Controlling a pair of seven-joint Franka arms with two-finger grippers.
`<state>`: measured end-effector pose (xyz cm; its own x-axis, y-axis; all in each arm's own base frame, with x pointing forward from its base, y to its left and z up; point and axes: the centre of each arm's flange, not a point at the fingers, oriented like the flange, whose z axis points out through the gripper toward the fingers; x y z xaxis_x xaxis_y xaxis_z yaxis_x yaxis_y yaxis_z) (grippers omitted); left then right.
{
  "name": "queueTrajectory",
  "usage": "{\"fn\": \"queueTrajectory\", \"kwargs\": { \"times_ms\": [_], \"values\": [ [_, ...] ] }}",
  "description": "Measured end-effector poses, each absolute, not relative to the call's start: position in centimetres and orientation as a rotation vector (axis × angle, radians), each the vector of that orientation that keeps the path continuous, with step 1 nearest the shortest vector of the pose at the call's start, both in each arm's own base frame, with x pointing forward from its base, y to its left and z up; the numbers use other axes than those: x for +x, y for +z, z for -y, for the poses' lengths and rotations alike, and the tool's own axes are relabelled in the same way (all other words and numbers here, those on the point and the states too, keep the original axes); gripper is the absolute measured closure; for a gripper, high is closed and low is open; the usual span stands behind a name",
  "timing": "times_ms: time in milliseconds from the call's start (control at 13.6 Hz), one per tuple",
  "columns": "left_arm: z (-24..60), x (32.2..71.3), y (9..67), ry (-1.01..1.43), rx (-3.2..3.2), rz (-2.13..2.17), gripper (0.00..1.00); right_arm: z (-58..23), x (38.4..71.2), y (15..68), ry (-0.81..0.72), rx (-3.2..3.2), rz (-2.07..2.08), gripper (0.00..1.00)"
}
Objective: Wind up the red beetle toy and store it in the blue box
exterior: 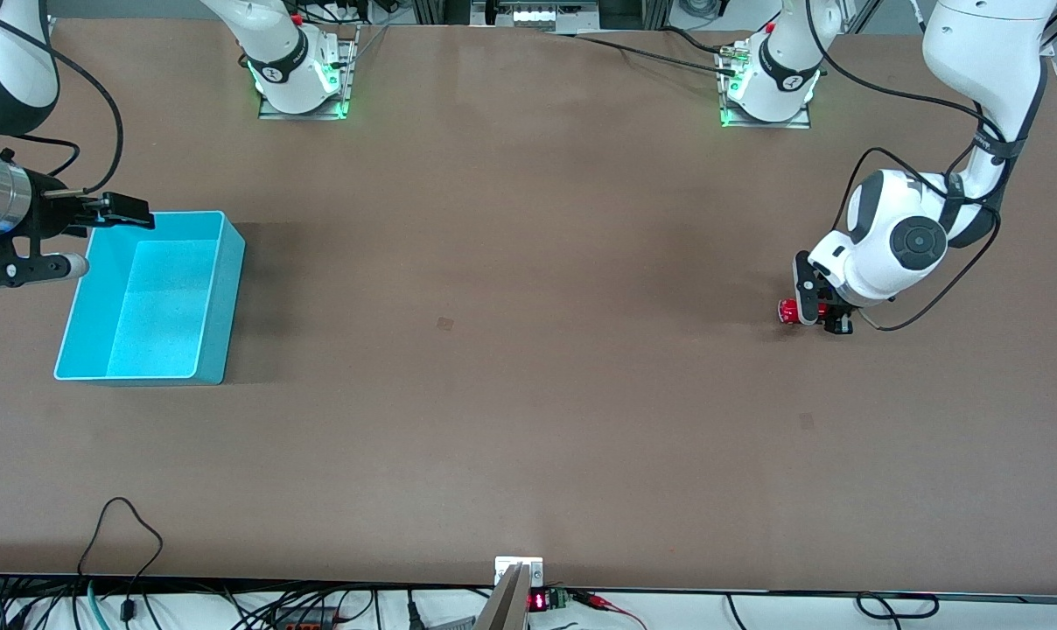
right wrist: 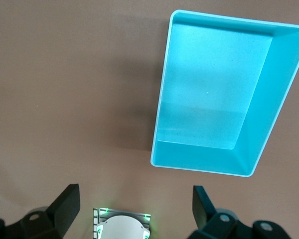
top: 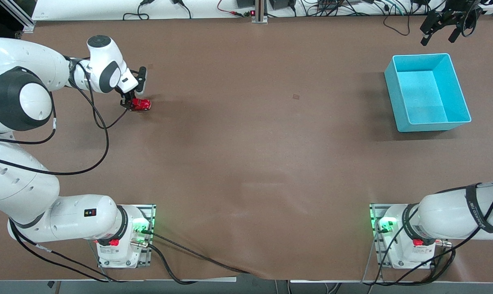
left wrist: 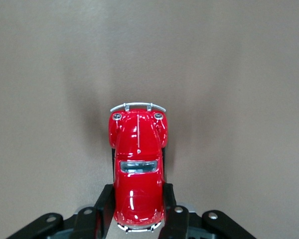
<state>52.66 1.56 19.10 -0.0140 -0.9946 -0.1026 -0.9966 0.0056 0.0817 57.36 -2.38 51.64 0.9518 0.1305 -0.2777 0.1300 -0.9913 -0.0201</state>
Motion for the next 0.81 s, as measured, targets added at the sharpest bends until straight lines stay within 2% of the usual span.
{"fn": "queueTrajectory", "kwargs": {
  "times_ms": [810],
  "values": [
    [-1.57, 52.64, 19.09, 0.205, -2.176, -2.238, 0.57, 2.36, 57.27, 51.59, 0.452, -3.098, 0.207, 0.0]
  ]
}}
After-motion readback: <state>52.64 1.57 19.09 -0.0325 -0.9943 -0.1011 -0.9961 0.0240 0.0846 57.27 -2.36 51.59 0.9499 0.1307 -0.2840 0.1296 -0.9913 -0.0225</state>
